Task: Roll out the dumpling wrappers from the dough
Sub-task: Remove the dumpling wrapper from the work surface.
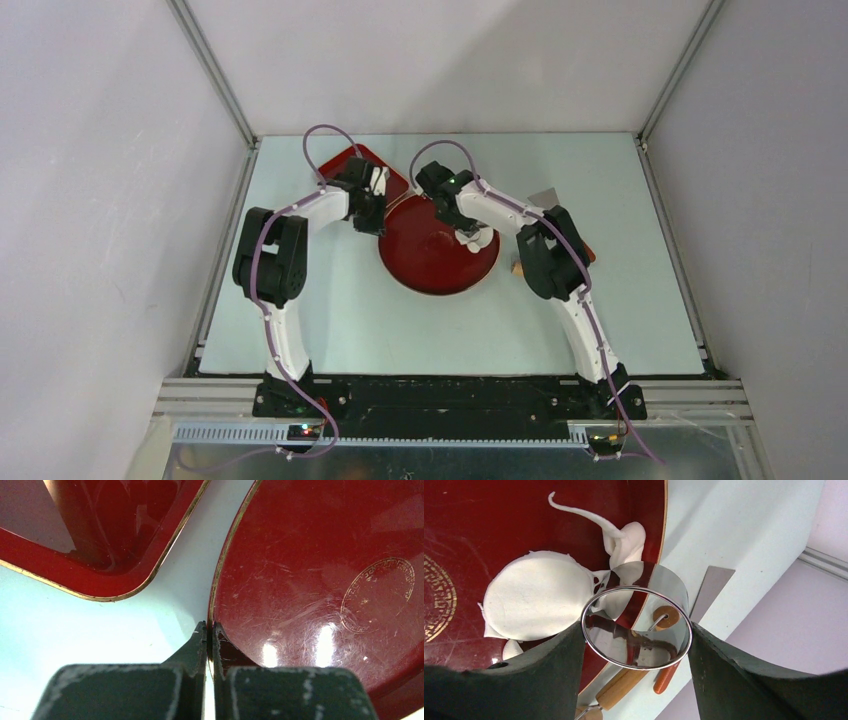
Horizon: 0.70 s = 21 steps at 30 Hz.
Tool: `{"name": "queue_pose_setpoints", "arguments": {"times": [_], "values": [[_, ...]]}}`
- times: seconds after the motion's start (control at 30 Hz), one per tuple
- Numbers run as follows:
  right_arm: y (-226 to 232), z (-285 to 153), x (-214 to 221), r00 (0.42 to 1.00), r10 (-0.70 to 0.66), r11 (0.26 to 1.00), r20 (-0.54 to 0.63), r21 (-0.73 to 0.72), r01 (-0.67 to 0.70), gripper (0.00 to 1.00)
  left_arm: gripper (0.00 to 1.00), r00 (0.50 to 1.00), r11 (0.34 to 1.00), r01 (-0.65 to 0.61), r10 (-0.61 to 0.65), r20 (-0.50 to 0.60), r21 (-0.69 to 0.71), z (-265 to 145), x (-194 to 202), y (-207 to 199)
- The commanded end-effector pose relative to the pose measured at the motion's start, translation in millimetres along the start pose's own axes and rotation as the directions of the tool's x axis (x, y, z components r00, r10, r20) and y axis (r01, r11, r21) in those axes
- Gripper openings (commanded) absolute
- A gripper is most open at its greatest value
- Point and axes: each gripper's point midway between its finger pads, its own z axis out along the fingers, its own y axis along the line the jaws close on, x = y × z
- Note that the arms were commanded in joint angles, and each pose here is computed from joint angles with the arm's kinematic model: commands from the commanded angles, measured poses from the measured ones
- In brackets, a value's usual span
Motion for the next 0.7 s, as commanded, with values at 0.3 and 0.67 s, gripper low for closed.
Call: {"name": "queue_pose_setpoints", "arguments": {"times": [0.3,0.67], "values": [[-3.9,-22.0,-67.6,0.967,0.119,0.987,0.227,-0.129,-0.092,0.6,0.0,0.999,1.0,-0.026,0.026,0.033,-0.012,-15.1,-6.9,3.0],[-40.0,-58.3,-98.5,0.935,0.048,0.997,0.352,0.045,-0.068,0.59,0.0,0.999,1.0,-0.026,0.026,0.033,-0.009,-15.1,-7.0,2.5]]}}
